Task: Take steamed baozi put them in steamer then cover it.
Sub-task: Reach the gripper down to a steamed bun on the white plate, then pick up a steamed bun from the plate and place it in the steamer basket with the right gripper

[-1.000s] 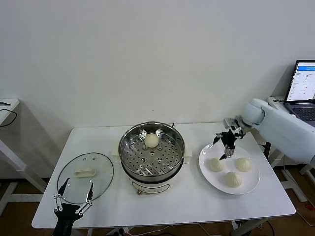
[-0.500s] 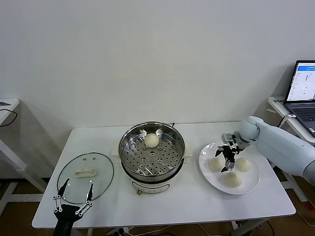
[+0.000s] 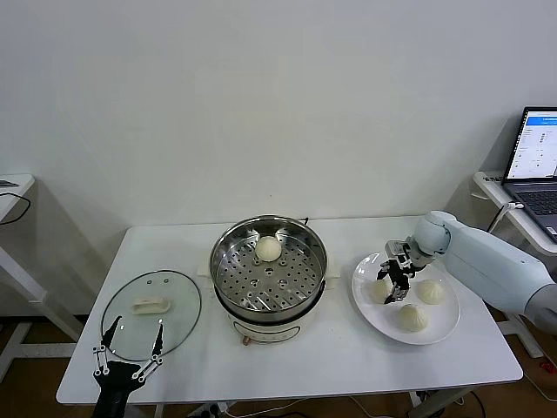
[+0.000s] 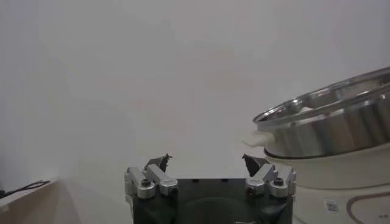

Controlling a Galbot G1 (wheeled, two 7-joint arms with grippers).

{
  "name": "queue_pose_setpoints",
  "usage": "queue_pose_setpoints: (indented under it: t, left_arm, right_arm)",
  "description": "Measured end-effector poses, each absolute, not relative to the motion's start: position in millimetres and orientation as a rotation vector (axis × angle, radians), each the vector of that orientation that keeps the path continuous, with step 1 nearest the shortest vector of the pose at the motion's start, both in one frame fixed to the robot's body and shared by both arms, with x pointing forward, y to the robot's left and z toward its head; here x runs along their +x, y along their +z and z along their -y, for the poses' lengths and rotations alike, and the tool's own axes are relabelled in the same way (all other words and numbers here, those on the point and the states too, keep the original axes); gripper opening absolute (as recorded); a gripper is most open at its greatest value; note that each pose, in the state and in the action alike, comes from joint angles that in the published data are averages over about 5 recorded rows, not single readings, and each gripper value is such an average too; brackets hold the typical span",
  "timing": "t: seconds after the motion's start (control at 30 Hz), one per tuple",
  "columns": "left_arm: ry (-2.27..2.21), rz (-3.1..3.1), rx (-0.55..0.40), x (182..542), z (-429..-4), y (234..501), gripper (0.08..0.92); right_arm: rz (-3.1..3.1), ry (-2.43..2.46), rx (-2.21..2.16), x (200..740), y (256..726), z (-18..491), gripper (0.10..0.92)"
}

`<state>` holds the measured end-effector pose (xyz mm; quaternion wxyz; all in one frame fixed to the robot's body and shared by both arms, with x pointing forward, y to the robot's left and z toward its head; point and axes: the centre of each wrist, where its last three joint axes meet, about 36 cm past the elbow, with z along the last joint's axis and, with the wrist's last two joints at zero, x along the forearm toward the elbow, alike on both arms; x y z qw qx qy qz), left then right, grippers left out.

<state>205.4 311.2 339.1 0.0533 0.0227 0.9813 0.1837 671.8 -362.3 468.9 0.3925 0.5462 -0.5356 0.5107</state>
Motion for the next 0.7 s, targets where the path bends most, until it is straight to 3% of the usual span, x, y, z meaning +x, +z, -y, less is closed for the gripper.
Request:
queue_pose_setpoints:
  t: [0.33, 0.53, 0.7]
  left_arm:
    - [0.552, -2.976, 0.081, 209.5, -309.1, 340.5, 0.823]
    - [0.546, -2.977, 0.087, 209.9, -307.1, 340.0, 0.823]
    - [0.546, -2.977, 0.087, 210.0, -307.1, 339.6, 0.823]
  right_arm:
    - [1.330, 1.456, 1.492, 703.6, 584.5, 308.2, 0.671]
    - [1.311, 1.548, 1.606, 710.4, 668.2, 237.9, 0.670]
    - [1.254, 1.589, 1.709, 701.9, 706.5, 168.8, 0.668]
